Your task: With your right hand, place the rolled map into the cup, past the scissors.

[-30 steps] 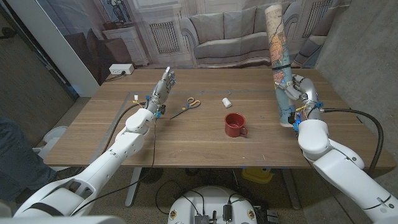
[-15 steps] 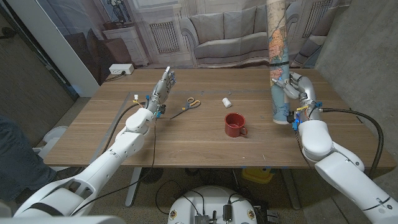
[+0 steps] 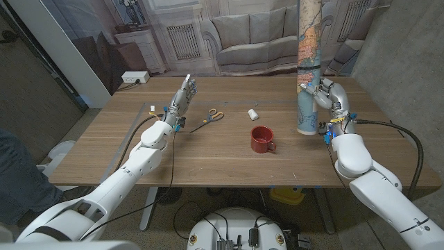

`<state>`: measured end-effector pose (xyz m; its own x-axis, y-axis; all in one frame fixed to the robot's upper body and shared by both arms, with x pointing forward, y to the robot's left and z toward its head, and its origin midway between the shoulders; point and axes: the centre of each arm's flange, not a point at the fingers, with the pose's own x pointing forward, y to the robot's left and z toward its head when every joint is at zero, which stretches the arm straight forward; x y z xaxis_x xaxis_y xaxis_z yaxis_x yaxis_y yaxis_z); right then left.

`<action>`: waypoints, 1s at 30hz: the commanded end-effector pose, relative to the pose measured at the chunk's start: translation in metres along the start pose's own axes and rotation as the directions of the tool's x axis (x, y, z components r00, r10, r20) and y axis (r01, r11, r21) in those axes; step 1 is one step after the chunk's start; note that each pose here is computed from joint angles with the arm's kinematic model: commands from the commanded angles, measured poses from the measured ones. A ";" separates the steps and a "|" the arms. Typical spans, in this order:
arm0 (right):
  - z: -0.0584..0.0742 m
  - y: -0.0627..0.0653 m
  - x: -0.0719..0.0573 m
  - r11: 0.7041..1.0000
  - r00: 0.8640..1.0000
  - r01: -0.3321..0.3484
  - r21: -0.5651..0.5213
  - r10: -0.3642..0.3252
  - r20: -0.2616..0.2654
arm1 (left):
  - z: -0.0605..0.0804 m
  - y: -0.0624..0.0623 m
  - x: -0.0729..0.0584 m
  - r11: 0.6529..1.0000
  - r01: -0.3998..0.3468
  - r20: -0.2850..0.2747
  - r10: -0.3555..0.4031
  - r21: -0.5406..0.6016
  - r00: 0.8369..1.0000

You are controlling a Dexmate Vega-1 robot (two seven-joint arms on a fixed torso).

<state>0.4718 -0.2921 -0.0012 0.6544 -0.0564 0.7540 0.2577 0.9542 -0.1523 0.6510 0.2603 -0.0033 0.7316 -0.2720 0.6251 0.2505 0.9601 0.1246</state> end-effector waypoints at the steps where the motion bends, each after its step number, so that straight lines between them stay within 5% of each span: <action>1: 0.003 0.008 0.005 0.993 0.996 -0.075 0.094 0.070 0.053 | 0.000 -0.001 -0.003 1.000 -0.005 0.000 0.005 0.001 1.000; 30: 0.012 0.015 0.005 0.986 0.978 -0.165 0.037 0.159 0.134 | 0.000 -0.002 -0.012 1.000 -0.016 -0.001 0.016 0.001 1.000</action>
<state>0.4730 -0.2773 0.0068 0.6024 0.1015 0.7917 0.1127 0.9711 -0.2102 0.6440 0.2607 -0.0091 0.7346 -0.2590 0.6271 0.2410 0.9636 0.1157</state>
